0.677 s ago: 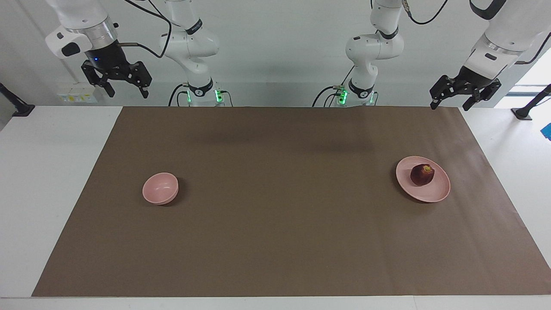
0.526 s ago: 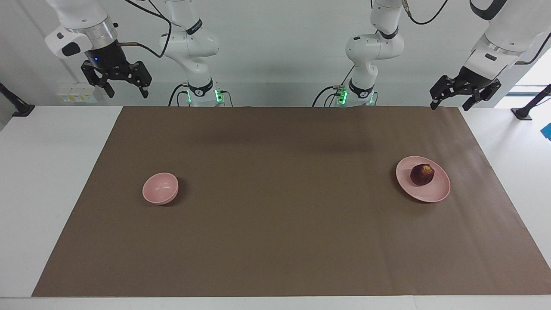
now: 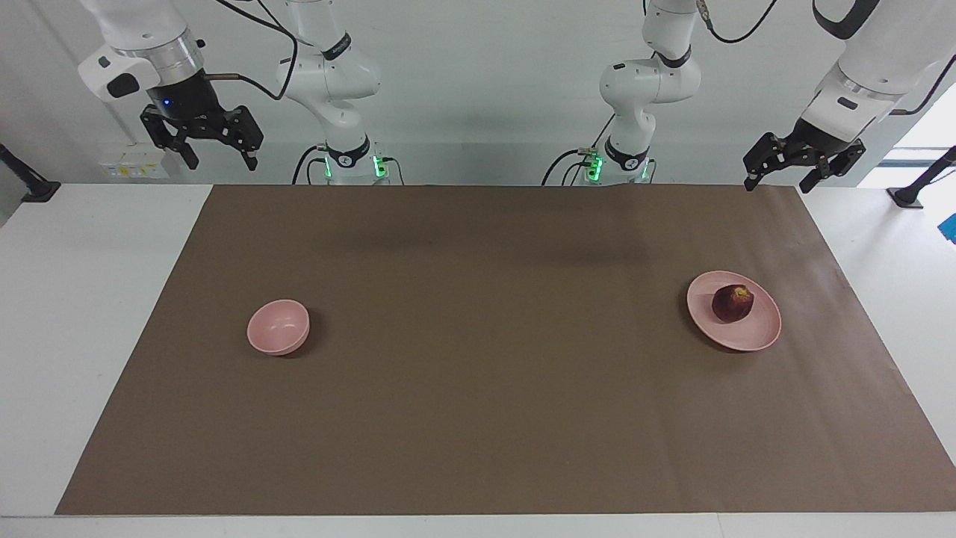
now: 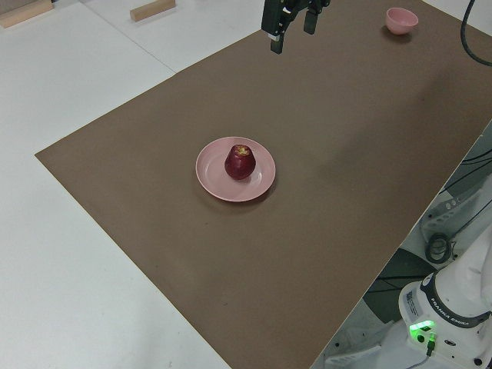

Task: Move apple from plate to bowl
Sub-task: 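Reach the left gripper down to the red apple on the pink plate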

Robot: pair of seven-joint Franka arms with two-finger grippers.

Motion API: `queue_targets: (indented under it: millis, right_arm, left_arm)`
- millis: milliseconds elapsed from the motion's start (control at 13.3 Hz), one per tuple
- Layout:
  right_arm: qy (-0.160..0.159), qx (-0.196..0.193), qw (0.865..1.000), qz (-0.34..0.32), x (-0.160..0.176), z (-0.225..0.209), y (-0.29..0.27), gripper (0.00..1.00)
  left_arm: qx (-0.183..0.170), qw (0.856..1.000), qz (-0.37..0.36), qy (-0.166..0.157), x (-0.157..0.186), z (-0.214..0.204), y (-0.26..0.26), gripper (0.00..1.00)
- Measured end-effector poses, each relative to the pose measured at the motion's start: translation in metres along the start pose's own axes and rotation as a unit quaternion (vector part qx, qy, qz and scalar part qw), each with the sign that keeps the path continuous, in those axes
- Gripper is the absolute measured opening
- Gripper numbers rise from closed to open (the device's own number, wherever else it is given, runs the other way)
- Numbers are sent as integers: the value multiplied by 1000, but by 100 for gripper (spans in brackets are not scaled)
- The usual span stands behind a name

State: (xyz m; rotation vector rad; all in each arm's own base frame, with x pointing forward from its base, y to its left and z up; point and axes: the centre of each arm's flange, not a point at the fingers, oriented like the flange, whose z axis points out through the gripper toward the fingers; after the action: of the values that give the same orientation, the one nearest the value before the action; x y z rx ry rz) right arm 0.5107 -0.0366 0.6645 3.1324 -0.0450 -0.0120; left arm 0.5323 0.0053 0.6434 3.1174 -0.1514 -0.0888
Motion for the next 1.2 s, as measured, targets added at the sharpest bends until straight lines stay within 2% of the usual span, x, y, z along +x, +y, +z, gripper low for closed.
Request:
queue_targets:
  millis: [376, 752, 1203]
  right_arm:
    - [8, 0, 1000, -1, 2, -1, -1, 100]
    - [8, 0, 1000, -1, 2, -1, -1, 100]
    - [8, 0, 1000, -1, 2, -1, -1, 100]
  left_arm:
    - [1, 1000, 4, 4, 5, 20, -2, 100]
    - [1, 999, 40, 11, 14, 45, -12, 100]
    - [2, 995, 94, 16, 22, 115, -51, 100]
